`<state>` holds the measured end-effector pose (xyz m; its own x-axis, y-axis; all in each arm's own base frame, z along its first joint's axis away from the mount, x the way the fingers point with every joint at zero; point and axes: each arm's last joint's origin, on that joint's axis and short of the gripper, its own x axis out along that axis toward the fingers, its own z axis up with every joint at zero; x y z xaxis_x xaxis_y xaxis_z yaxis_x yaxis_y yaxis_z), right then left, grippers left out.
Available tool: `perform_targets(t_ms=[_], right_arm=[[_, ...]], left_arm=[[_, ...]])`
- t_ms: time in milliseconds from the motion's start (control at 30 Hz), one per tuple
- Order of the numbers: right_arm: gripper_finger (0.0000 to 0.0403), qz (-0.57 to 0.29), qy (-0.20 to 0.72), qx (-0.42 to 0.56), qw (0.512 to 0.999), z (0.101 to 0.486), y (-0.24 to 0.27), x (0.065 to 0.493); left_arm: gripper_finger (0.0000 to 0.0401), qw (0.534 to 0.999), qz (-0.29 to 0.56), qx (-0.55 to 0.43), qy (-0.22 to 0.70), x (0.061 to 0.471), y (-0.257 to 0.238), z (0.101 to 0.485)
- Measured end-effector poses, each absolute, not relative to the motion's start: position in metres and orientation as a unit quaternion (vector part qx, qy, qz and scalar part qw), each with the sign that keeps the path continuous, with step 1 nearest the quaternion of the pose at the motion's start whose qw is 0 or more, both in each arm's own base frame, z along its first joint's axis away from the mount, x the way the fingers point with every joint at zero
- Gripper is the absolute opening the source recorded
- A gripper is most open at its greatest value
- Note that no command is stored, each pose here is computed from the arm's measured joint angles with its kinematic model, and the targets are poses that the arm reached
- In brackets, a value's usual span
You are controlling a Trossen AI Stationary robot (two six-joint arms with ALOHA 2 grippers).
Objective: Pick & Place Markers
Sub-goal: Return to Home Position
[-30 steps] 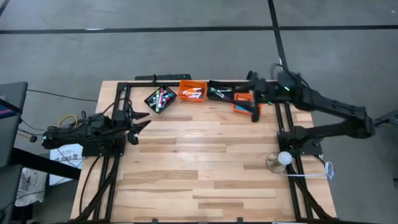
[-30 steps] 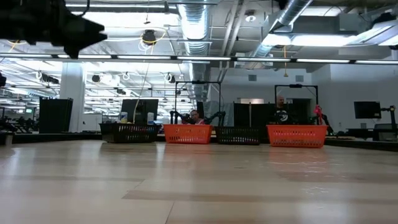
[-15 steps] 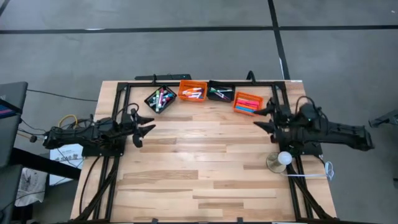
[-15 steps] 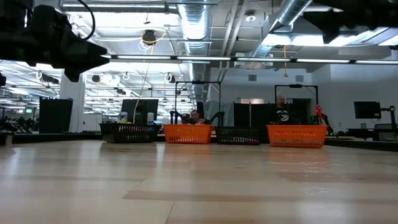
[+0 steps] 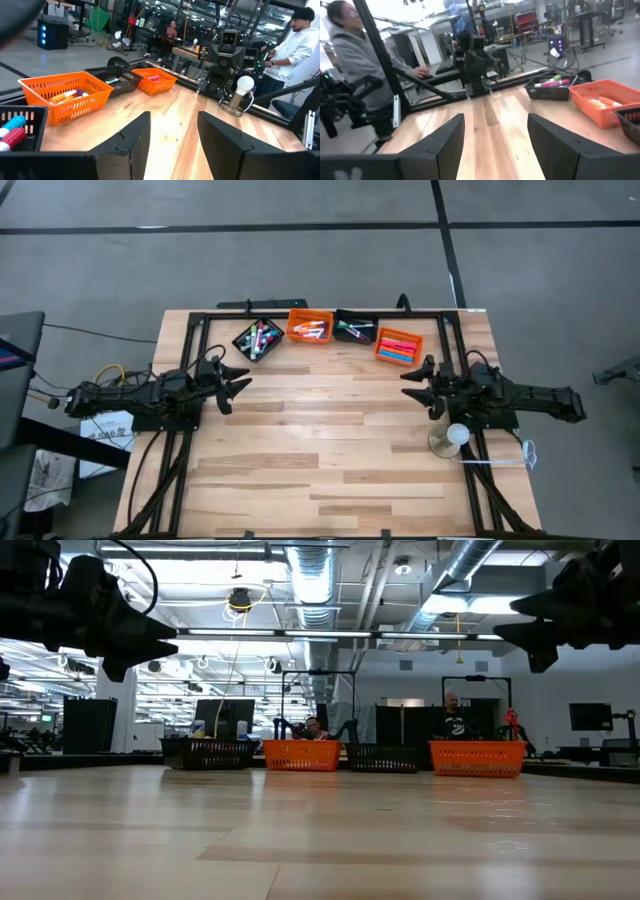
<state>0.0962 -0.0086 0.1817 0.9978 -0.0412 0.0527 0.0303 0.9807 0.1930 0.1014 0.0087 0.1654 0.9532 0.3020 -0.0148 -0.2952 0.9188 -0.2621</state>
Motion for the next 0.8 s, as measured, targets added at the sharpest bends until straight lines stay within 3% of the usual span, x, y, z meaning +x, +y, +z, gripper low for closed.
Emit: perform_targets(t_ms=[800], right_arm=[[0.0207,-0.021,-0.016,0.104,0.994,0.1797,-0.0084,0.0961]], left_arm=[[0.0163,0.980,0.155,-0.127,0.011,0.1050,0.0087,0.1616]])
